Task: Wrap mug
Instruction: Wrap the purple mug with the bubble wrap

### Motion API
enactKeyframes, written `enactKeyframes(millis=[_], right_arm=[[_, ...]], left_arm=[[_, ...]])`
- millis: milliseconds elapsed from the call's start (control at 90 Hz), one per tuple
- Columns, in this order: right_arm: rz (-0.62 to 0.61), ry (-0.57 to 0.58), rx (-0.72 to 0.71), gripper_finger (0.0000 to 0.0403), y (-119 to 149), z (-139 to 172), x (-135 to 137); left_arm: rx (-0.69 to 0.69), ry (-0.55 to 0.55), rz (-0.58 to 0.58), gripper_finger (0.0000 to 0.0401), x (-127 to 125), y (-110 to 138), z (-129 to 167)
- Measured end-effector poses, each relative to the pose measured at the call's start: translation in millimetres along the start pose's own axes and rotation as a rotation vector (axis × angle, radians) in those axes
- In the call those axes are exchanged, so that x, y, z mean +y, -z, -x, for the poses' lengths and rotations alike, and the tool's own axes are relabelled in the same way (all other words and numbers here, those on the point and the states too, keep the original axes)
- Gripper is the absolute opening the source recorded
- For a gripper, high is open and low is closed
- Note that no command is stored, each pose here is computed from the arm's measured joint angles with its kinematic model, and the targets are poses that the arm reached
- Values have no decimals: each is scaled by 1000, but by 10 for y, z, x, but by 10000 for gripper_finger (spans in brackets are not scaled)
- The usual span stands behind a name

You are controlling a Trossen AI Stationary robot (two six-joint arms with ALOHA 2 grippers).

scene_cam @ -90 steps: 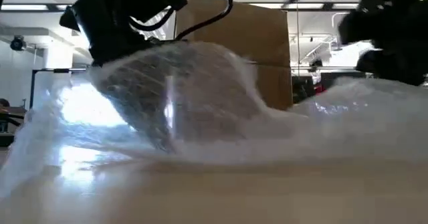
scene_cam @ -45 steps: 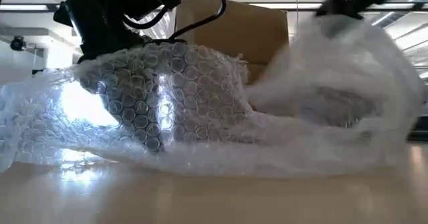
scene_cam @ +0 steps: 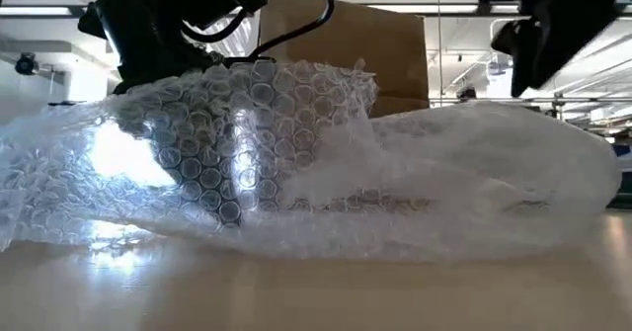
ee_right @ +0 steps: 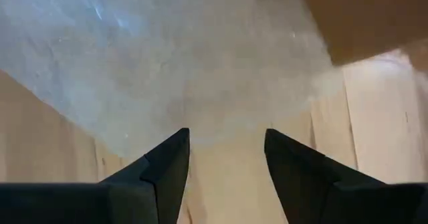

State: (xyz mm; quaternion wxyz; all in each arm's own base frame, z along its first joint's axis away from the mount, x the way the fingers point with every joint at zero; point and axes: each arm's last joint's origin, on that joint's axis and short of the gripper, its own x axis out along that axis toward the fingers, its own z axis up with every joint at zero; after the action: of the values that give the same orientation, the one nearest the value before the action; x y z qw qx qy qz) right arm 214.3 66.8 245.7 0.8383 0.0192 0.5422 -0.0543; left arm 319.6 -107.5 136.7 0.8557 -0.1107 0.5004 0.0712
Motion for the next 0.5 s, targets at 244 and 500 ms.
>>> enactKeyframes(millis=[244,500], right_arm=[[193,-109,-421,201,-487,-152,234],[257,-18,-340,185,-734,-1015,263]], left_arm=[[-3,1,1,74,-1,-4,0],[-9,4,2,74,-3,-10,0]])
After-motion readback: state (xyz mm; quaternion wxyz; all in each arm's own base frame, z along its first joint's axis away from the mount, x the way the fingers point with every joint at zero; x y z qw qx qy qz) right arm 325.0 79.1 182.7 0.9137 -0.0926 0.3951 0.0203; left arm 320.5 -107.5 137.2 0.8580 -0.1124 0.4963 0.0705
